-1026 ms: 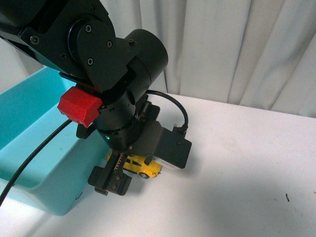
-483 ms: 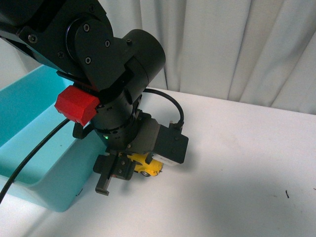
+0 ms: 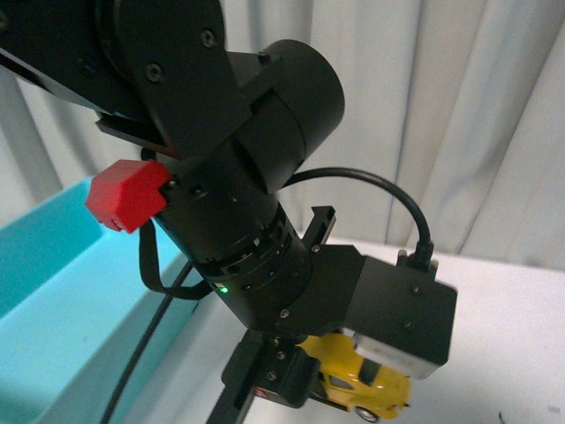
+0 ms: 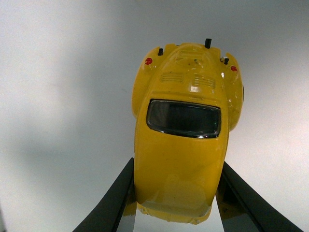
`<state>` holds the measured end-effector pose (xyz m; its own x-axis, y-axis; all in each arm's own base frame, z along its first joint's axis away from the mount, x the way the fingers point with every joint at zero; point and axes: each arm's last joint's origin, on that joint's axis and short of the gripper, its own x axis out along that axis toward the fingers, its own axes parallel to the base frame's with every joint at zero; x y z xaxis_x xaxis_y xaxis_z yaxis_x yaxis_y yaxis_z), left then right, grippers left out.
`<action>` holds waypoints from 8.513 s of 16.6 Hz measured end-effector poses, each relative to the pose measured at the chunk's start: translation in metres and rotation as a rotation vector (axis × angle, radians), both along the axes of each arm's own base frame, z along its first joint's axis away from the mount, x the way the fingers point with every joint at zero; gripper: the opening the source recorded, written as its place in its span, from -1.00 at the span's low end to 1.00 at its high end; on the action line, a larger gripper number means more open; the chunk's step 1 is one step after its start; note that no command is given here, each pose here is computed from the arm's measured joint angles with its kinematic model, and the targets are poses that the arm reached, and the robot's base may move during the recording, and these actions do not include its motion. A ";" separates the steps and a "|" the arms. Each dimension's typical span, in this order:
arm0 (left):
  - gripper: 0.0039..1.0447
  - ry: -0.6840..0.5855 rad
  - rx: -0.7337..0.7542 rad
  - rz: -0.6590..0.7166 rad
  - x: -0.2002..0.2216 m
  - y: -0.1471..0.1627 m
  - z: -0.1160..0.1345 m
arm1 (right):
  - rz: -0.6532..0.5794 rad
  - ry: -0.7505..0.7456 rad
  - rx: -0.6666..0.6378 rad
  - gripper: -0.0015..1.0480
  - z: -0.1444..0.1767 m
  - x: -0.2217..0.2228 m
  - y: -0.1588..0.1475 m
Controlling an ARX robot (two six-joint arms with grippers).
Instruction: Wind up and store yellow beetle toy
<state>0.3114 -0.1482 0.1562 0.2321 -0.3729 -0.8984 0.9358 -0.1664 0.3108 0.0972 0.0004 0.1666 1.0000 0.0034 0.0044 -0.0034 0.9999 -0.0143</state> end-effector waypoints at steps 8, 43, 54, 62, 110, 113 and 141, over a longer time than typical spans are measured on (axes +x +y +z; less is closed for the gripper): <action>-0.24 -0.181 -0.530 0.782 0.029 0.131 0.103 | 0.000 0.000 0.000 0.87 0.000 0.000 0.000; 0.88 -0.127 -0.362 1.561 0.037 0.219 0.029 | 0.000 0.000 0.000 0.87 0.000 0.000 0.000; -0.66 -0.641 -1.202 1.293 -0.140 0.168 0.056 | 0.000 -0.001 0.000 0.87 0.000 0.000 0.000; -0.97 -0.628 -1.208 1.304 -0.174 0.148 0.026 | 0.001 0.000 0.000 0.87 0.000 0.000 0.000; 0.88 -0.634 -1.215 1.298 -0.214 0.148 0.010 | 0.001 0.000 0.000 0.87 0.000 0.000 0.000; 0.88 -0.634 -1.216 1.298 -0.214 0.148 0.010 | 0.000 0.000 0.000 0.87 0.000 0.000 0.000; 0.88 -0.634 -1.216 1.298 -0.214 0.148 0.010 | 0.000 0.000 0.000 0.87 0.000 0.000 0.000</action>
<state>0.0973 0.0001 0.1663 1.0000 0.0011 0.0036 -0.0012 1.0000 0.0032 0.0972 0.0004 0.1666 1.0000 0.0038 0.0044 -0.0038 0.9999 -0.0143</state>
